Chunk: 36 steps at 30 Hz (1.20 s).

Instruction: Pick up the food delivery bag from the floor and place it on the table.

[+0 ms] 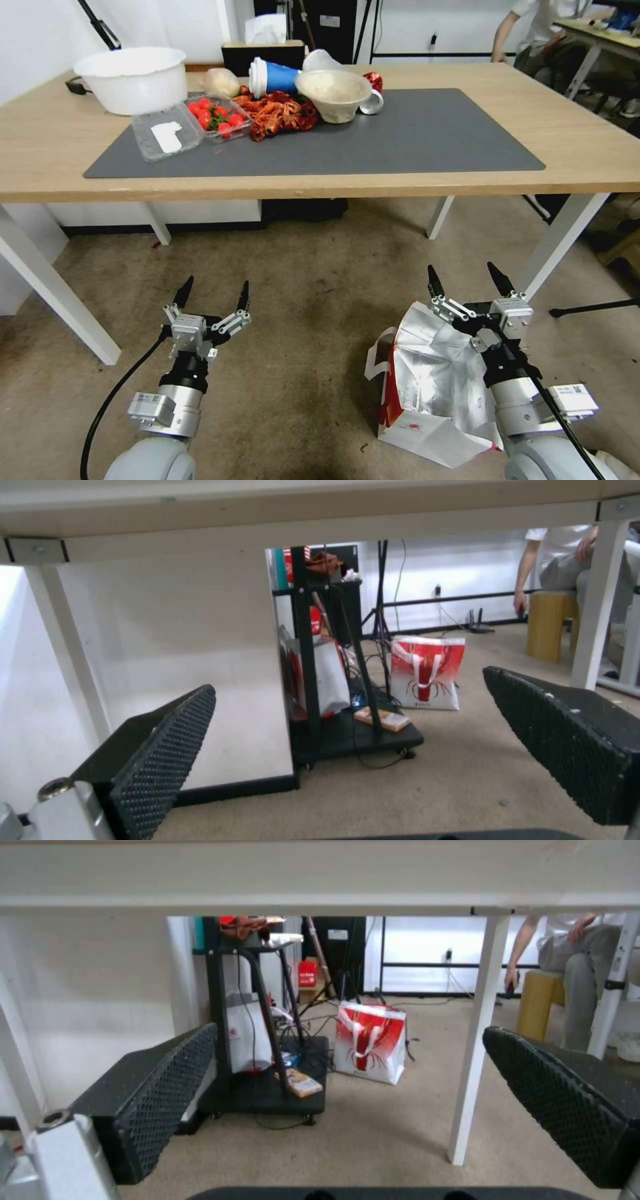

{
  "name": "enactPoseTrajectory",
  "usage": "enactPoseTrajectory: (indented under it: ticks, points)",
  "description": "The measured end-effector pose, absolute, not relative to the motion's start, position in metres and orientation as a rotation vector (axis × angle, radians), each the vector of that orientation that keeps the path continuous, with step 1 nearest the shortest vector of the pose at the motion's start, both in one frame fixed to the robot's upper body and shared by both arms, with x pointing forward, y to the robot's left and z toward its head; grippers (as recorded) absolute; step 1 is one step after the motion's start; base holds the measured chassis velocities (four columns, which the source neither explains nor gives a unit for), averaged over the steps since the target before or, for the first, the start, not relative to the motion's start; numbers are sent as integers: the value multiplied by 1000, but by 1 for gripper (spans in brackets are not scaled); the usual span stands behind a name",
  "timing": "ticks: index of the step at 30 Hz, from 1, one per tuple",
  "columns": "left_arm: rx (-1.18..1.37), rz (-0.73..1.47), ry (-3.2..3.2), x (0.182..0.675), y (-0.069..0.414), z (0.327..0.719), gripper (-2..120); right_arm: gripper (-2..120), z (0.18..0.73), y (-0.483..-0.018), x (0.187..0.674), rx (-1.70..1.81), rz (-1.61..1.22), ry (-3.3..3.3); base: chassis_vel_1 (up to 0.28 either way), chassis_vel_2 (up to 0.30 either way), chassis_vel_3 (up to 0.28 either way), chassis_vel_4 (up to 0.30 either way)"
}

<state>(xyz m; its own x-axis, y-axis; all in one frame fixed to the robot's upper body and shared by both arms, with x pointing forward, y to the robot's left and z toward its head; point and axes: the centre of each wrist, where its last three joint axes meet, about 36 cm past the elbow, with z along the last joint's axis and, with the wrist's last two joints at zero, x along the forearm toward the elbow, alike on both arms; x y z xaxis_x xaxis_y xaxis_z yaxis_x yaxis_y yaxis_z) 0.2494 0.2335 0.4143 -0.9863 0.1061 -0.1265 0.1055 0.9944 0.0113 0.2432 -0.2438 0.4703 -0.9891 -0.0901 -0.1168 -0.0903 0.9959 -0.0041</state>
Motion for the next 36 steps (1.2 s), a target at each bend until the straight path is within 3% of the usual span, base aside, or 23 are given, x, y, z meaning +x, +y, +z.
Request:
enactPoseTrajectory:
  ticks: [36]
  points:
    - [166,27,3004,248,234,414,100,100,470,-249,248,-132,-26,3010,0,0,0,0]
